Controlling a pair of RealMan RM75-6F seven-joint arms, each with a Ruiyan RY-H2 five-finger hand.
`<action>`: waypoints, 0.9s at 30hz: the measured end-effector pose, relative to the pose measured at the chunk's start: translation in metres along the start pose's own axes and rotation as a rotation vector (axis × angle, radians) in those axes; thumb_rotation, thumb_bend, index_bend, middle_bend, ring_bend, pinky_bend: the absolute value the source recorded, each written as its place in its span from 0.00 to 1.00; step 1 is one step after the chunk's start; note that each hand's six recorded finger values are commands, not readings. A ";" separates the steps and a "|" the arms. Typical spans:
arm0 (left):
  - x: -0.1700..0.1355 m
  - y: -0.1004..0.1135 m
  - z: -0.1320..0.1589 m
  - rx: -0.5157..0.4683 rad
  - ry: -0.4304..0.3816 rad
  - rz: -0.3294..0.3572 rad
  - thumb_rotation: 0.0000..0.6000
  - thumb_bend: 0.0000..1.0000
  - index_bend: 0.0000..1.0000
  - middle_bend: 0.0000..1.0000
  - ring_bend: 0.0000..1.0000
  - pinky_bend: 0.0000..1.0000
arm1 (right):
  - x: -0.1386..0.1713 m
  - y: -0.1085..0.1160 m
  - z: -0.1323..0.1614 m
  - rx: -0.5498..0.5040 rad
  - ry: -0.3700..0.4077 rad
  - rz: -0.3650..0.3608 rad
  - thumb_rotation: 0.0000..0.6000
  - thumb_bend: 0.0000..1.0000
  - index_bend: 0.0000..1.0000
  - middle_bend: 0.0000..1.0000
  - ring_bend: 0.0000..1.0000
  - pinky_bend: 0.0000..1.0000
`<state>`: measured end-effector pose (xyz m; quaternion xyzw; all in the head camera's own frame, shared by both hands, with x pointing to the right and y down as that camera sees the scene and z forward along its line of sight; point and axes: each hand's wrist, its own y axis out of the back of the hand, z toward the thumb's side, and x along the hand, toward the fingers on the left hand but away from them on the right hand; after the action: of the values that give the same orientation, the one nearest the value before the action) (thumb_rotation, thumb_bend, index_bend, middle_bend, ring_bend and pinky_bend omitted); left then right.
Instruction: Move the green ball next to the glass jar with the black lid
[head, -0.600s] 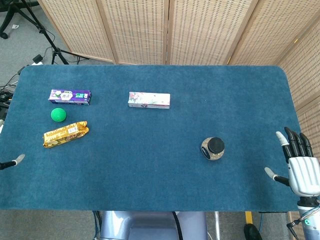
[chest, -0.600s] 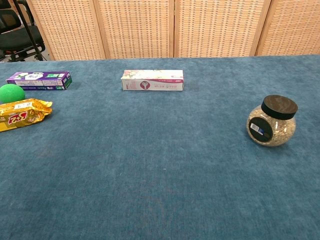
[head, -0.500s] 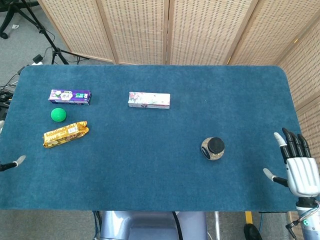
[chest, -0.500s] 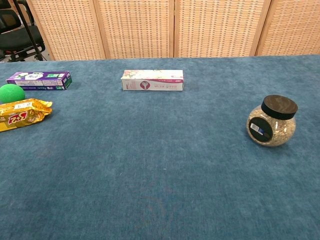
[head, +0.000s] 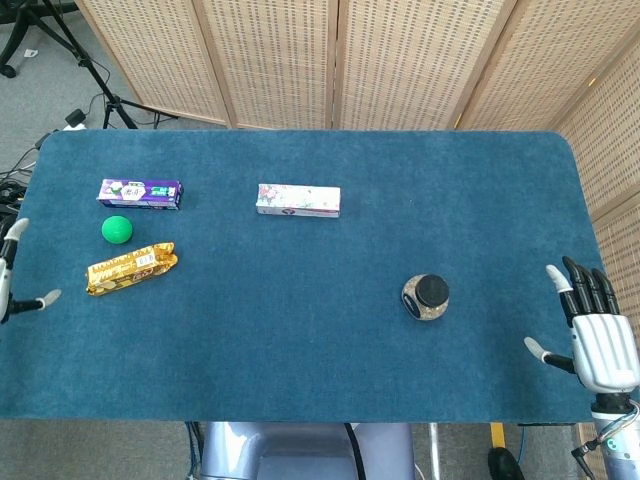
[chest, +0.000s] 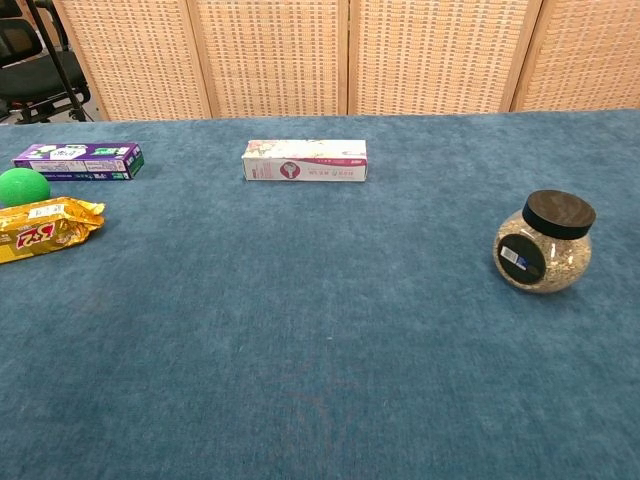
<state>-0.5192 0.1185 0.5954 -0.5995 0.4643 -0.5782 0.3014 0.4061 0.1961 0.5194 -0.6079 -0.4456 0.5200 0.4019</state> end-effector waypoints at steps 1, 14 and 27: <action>0.009 -0.001 -0.002 0.005 -0.001 -0.015 1.00 0.00 0.00 0.00 0.00 0.00 | -0.001 0.000 0.001 -0.007 0.005 -0.002 1.00 0.00 0.00 0.00 0.00 0.00; 0.113 -0.031 -0.012 0.041 0.044 -0.158 1.00 0.00 0.00 0.00 0.00 0.00 | -0.007 -0.012 -0.002 0.013 -0.013 0.031 1.00 0.00 0.00 0.00 0.00 0.00; 0.146 -0.090 0.030 0.054 0.023 -0.213 1.00 0.00 0.08 0.09 0.09 0.27 | -0.011 -0.017 -0.006 0.009 -0.027 0.047 1.00 0.00 0.00 0.00 0.00 0.00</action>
<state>-0.4858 0.0166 0.7324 -0.6303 0.3856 -0.6262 0.2487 0.4089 0.1896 0.5392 -0.6095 -0.4340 0.5394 0.3862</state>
